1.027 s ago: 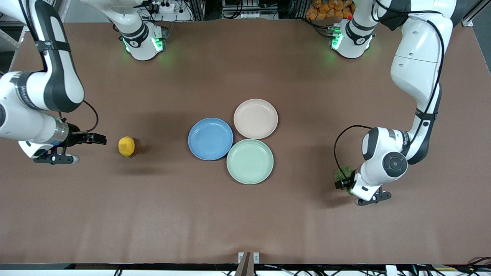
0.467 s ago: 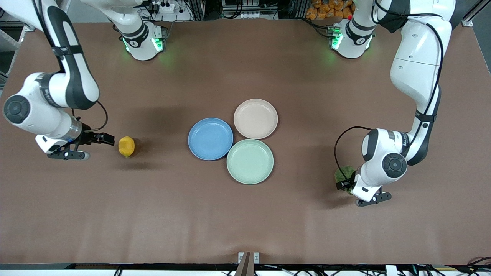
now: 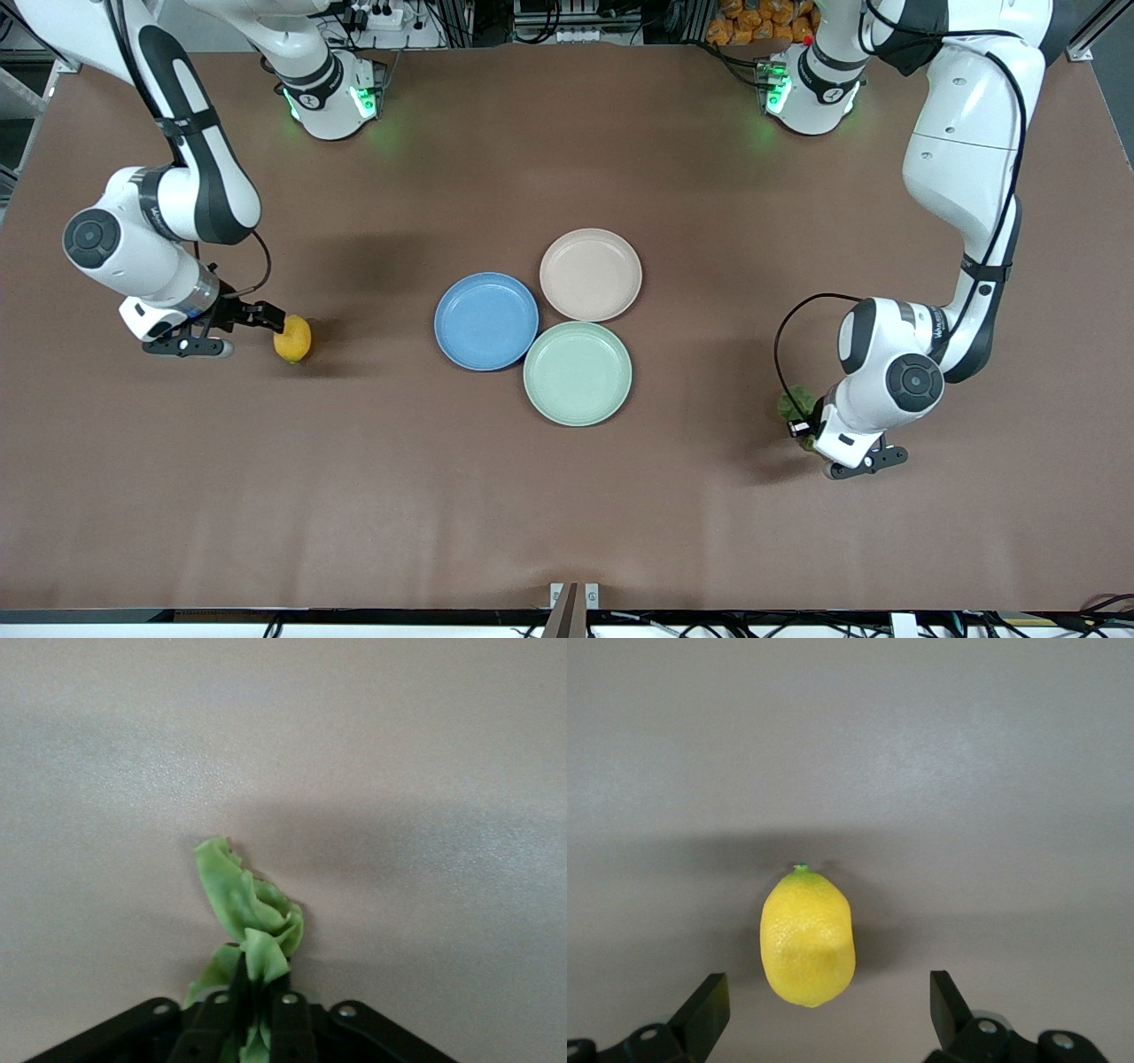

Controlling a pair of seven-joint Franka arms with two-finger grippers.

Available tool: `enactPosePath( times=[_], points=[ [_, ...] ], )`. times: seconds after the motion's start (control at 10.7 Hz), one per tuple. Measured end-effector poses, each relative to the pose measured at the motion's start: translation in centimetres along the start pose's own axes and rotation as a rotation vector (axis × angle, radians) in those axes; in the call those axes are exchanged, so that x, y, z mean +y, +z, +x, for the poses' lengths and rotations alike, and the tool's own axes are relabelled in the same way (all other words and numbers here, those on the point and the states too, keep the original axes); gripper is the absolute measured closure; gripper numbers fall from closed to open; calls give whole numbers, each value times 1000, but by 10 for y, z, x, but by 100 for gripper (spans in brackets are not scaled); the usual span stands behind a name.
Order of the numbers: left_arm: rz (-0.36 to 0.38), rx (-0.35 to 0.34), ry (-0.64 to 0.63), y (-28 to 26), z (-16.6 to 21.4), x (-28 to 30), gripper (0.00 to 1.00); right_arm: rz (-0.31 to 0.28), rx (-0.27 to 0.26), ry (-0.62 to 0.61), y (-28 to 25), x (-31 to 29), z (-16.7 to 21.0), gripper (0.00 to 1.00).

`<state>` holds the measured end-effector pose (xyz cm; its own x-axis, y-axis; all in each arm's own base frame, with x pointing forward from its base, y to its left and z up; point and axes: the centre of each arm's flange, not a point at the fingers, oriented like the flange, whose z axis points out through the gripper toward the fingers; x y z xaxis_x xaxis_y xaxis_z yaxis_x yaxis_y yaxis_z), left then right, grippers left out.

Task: Place lemon and lettuce in plates
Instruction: 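Lower the right gripper and grasp the yellow lemon, then carry the lettuce with the left gripper toward the beige plate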

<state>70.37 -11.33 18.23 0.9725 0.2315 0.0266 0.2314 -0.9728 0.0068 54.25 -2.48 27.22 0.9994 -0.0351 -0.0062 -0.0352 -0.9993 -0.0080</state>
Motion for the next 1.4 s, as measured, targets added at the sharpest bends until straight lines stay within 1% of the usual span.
enactPosePath(
  times=[0.09, 0.37, 0.65, 0.93, 1.12, 1.31, 1.4],
  points=[
    [3, 4, 9, -1, -1, 3, 96, 0, 3, -4, 2, -2, -1, 0],
    [-6, 35, 48, -16, -2, 25, 96, -2, 19, -14, 20, -8, -2, 0],
    [-26, 61, 88, -48, -10, 54, 96, -4, 39, -15, 44, -8, -5, 0],
    [-51, 47, 119, -83, -25, 82, 96, -6, 50, -19, 67, -10, -8, 0],
    [-81, 33, 118, -98, -42, 110, 96, -7, 55, -22, 75, -11, -8, 0],
    [-104, -10, 113, -102, -69, 145, 96, -7, 52, -24, 83, -12, -9, 0],
    [-113, -26, 98, -104, -85, 165, 96, -8, 60, -25, 86, -13, -9, 0]
  ],
)
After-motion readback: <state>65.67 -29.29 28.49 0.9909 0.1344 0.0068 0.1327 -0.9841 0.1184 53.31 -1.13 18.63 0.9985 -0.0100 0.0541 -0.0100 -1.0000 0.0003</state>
